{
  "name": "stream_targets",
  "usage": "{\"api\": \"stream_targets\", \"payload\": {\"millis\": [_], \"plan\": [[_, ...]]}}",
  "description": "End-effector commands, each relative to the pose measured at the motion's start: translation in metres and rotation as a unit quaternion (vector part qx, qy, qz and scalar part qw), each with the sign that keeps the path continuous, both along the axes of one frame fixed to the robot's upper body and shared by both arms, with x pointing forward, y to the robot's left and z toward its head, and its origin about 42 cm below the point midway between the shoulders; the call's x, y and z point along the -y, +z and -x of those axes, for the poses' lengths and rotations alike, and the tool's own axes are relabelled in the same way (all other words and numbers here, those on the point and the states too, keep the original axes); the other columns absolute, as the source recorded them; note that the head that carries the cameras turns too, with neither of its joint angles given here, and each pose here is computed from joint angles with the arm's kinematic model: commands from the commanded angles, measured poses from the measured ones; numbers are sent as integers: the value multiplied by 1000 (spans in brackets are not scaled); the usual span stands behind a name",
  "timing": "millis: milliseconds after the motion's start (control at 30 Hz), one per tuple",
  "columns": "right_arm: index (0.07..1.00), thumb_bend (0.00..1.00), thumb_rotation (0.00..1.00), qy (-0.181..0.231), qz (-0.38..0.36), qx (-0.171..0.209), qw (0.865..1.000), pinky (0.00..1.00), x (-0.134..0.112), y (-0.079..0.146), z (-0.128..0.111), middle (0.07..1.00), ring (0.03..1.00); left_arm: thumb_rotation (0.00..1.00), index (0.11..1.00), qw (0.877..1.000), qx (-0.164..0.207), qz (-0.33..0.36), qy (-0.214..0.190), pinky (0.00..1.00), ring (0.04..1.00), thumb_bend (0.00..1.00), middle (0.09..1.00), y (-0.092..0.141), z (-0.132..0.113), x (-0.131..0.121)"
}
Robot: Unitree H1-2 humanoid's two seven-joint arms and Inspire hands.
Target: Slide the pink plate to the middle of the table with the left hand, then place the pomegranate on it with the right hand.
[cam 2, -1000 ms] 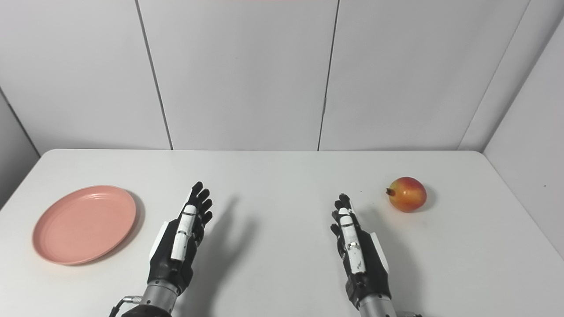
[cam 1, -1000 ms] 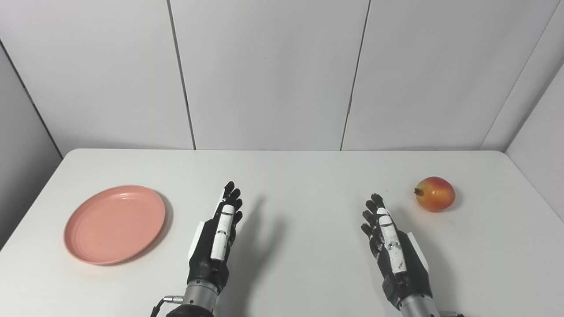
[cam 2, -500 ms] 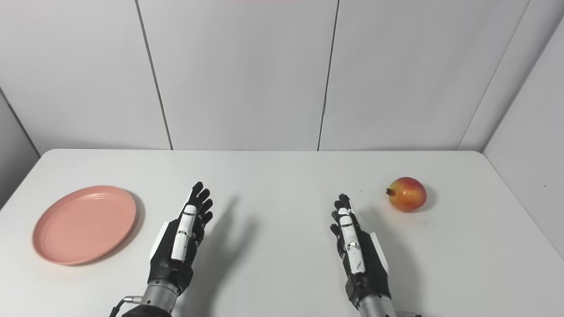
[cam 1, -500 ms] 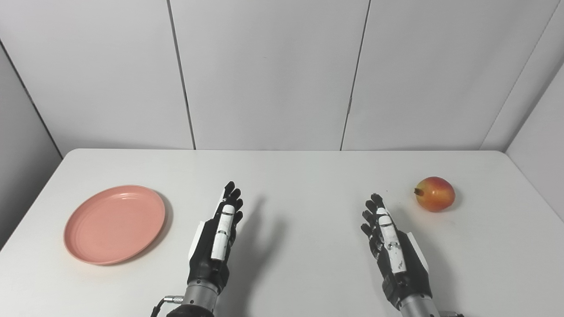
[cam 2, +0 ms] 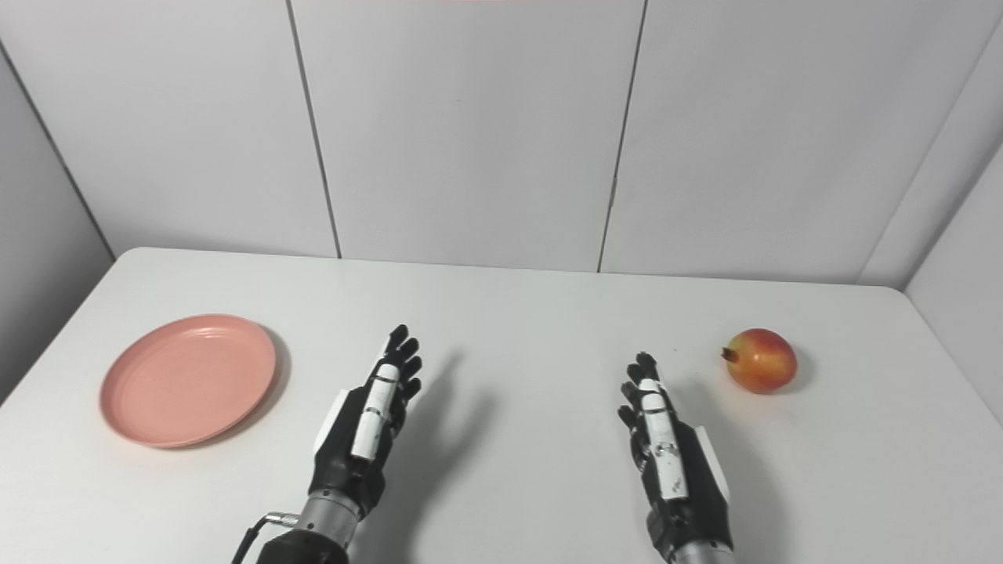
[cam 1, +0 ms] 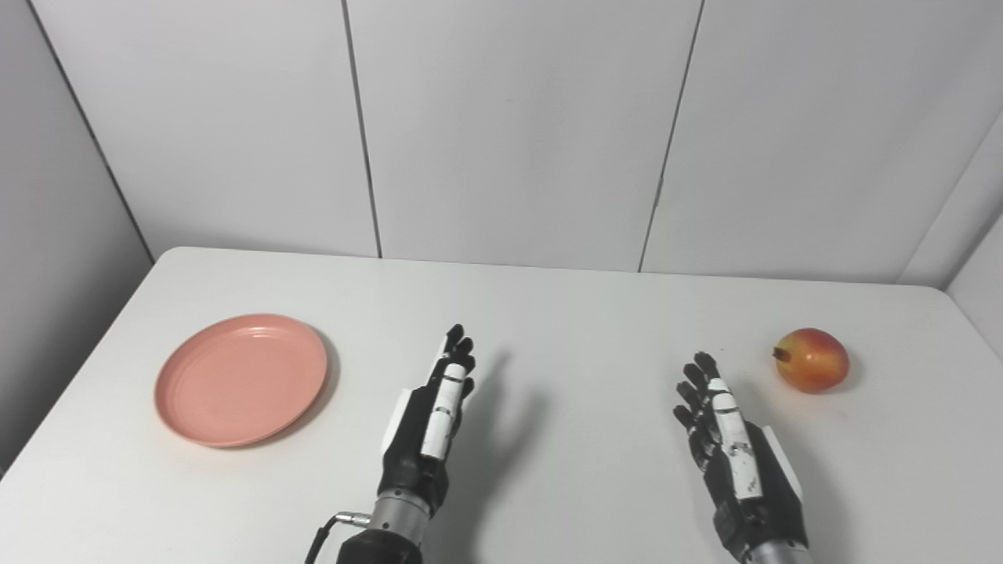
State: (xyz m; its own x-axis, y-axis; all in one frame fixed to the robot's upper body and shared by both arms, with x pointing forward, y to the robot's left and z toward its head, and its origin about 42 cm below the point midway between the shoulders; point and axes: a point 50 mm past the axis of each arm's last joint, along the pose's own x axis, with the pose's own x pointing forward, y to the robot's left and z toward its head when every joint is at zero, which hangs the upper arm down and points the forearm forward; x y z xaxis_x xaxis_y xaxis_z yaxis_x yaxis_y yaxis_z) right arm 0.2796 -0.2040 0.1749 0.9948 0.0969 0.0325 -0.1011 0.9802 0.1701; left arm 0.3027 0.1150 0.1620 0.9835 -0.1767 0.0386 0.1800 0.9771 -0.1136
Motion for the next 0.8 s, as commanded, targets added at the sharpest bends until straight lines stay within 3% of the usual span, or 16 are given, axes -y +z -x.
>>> {"api": "stream_targets", "payload": {"millis": [0, 300, 767], "plan": [[1000, 271, 1000, 10, -4, 44, 999, 1000, 8, 14, -1, 1000, 1000, 1000, 991, 999, 40, 9, 4, 986, 978, 412, 994, 15, -2, 17], [1000, 266, 1000, 20, 10, 52, 998, 1000, 25, 11, -4, 1000, 1000, 1000, 979, 999, 29, 0, 14, 957, 968, 423, 984, 16, -5, 39], [1000, 221, 1000, 19, 17, 53, 998, 1000, 23, 14, -3, 1000, 1000, 1000, 973, 999, 35, -5, 22, 938, 963, 407, 978, 16, -7, 39]]}}
